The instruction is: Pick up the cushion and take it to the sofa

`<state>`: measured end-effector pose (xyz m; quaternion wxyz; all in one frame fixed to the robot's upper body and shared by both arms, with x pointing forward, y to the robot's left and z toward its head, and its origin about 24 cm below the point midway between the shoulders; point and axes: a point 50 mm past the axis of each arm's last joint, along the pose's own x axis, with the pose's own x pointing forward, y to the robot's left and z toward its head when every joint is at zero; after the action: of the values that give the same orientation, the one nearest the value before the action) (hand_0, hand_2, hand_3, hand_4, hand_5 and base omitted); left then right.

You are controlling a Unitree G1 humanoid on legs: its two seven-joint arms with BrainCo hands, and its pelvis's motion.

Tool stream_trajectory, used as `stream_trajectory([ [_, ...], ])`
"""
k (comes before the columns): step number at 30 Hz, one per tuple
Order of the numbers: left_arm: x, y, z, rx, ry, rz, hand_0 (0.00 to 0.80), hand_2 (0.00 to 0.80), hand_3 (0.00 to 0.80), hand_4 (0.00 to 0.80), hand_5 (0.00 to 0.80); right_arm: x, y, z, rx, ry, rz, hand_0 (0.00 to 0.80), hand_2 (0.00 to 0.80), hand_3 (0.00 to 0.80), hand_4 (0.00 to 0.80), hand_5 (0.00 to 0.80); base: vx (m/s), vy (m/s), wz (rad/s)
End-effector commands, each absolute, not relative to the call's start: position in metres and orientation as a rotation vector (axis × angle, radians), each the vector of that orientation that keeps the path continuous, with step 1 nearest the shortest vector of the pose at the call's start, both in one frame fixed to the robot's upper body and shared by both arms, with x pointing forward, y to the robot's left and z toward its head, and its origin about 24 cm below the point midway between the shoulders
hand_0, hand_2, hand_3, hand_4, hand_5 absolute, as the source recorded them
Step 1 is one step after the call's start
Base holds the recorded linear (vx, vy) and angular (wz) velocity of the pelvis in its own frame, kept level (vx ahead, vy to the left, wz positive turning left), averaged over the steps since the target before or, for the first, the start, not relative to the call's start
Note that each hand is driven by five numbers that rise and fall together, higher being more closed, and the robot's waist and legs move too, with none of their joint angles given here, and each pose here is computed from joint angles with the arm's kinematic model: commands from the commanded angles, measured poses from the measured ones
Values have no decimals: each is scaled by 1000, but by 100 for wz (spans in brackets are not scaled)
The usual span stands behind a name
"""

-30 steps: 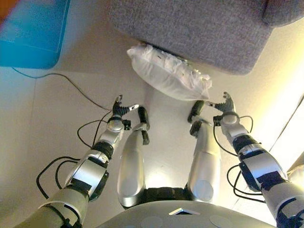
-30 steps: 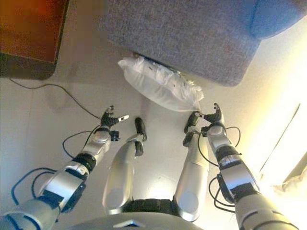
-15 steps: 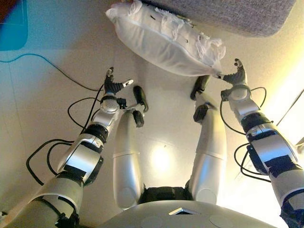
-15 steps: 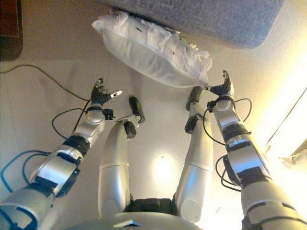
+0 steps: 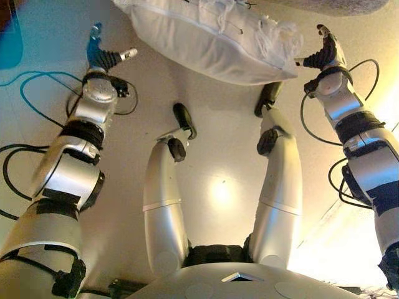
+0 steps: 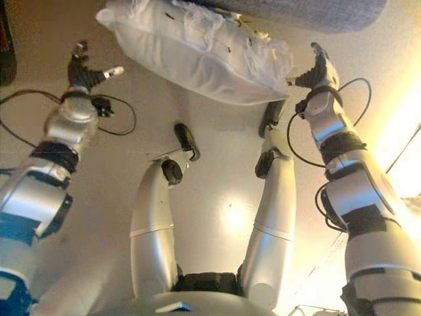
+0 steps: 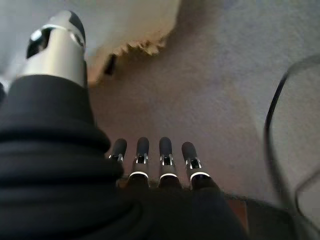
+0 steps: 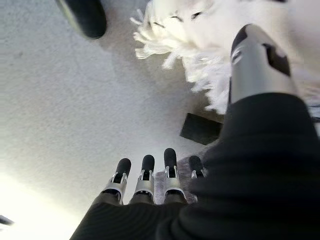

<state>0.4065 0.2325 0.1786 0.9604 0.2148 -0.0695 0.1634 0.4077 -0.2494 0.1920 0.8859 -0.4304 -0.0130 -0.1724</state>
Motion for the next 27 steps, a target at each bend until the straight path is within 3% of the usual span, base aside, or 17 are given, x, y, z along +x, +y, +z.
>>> stream_trajectory([
  [1, 401, 233, 160, 408, -130, 381, 0, 0, 0, 0, 0, 408, -252, 212, -930, -114, -394, 0, 0, 0, 0, 0, -9, -14, 3],
  [4, 401, 231, 157, 377, -84, 413, 0, 0, 0, 0, 0, 404, -264, 212, -895, -137, -401, 0, 0, 0, 0, 0, -8, -16, -2],
  [11, 400, 231, 166, 279, -103, 462, 0, 0, 0, 0, 0, 400, -238, 217, -861, -181, -286, 0, 0, 0, 0, 0, 1, -5, 0],
  [21, 389, 241, 164, 257, -133, 434, 0, 0, 0, 0, 0, 384, -259, 215, -947, -209, -266, 0, 0, 0, 0, 0, 2, -6, -6],
  [27, 385, 234, 177, 244, -291, 316, 0, 0, 0, 0, 0, 381, -250, 234, -1045, -415, -261, 0, 0, 0, 0, 0, 24, -34, -1],
])
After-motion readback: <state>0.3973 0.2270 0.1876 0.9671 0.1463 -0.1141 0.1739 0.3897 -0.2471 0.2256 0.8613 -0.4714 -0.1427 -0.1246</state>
